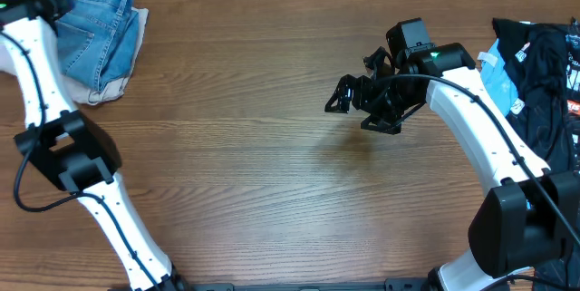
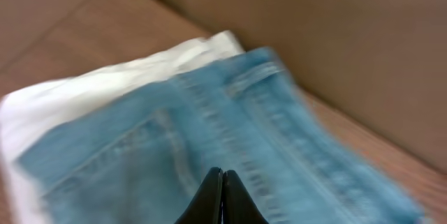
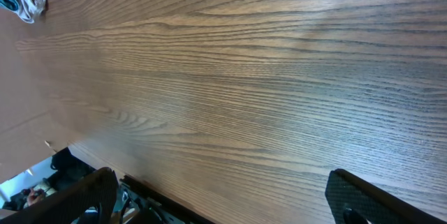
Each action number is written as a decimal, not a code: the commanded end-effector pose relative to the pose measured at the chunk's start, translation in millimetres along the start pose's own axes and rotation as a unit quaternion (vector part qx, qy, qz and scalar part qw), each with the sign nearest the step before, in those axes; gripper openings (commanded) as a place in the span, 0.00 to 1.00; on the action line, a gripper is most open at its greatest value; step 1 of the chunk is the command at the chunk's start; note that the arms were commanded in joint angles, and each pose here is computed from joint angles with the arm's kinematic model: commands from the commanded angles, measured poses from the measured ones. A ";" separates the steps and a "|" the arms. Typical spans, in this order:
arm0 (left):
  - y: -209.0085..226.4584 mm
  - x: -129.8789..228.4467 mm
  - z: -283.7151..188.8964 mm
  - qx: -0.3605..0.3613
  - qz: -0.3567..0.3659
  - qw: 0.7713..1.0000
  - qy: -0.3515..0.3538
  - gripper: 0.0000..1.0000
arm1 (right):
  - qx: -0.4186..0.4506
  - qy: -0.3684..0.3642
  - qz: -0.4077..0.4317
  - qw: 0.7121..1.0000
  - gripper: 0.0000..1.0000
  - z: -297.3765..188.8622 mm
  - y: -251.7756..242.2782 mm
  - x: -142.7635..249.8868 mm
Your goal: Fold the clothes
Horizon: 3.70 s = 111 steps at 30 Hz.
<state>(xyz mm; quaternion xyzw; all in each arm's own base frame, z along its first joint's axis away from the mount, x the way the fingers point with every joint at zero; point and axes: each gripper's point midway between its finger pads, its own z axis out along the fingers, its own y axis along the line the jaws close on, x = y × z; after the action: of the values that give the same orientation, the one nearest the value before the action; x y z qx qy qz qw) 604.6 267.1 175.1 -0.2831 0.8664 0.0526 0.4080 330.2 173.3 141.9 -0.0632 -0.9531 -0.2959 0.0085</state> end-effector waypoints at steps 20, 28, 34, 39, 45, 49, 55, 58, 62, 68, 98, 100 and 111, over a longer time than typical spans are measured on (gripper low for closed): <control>-19.6 125.8 119.8 -0.020 -0.036 0.995 0.088 0.04 | 0.000 -0.008 -0.002 1.000 1.00 -1.6 1.8 -3.4; -37.4 123.9 115.5 -0.032 -0.078 0.994 0.075 0.05 | 0.002 -0.004 0.002 1.000 1.00 -1.6 1.0 -1.5; -43.7 70.6 75.4 -0.055 -0.018 0.998 0.021 0.04 | 0.008 -0.005 0.003 1.000 1.00 -1.6 -1.5 -1.6; -44.3 14.1 27.3 -0.058 -0.001 0.998 -0.035 0.04 | 0.018 -0.010 0.002 1.000 1.00 -1.7 -4.8 -3.2; -18.8 -13.8 -2.6 -0.099 0.031 0.993 -0.057 0.10 | 0.019 -0.009 -0.002 1.000 1.00 -1.7 -5.0 -3.1; 3.4 -0.8 -2.2 -0.121 0.042 0.992 -0.021 0.24 | 0.020 -0.010 -0.003 1.000 1.00 -1.8 -5.5 -3.5; 38.5 17.3 1.5 -0.146 0.027 0.989 0.022 0.07 | 0.020 -0.010 -0.003 1.000 1.00 -1.8 -5.5 -3.4; 57.9 28.7 7.8 -0.159 0.022 0.986 0.043 0.05 | 0.020 -0.011 -0.003 1.000 1.00 -1.8 -5.5 -3.6; 75.6 47.7 19.4 -0.162 0.016 0.984 0.075 0.05 | 0.023 -0.012 -0.003 1.000 1.00 -1.8 -6.5 -4.0; 79.9 84.5 47.5 -0.137 0.010 0.983 0.123 0.05 | 0.023 -0.011 -0.003 1.000 1.00 -1.8 -6.6 -3.8; -29.8 -15.9 -142.1 0.030 0.021 0.998 0.043 1.00 | 0.003 -0.012 -0.002 1.000 1.00 -10.3 5.5 -3.6; -37.1 -18.1 -167.8 0.050 0.015 0.998 0.044 1.00 | 0.001 -0.016 -0.009 1.000 1.00 -19.0 10.9 -1.7; -51.9 0.7 -291.9 0.120 0.012 0.990 0.076 1.00 | 0.027 -0.088 -0.058 0.994 0.99 -98.1 26.7 44.5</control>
<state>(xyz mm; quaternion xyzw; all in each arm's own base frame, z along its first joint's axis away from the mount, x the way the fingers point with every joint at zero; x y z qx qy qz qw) 453.5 148.9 341.2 -0.2409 0.9067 -0.0381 0.3441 295.4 156.8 200.3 -0.0508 -0.9598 -0.2753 -0.0202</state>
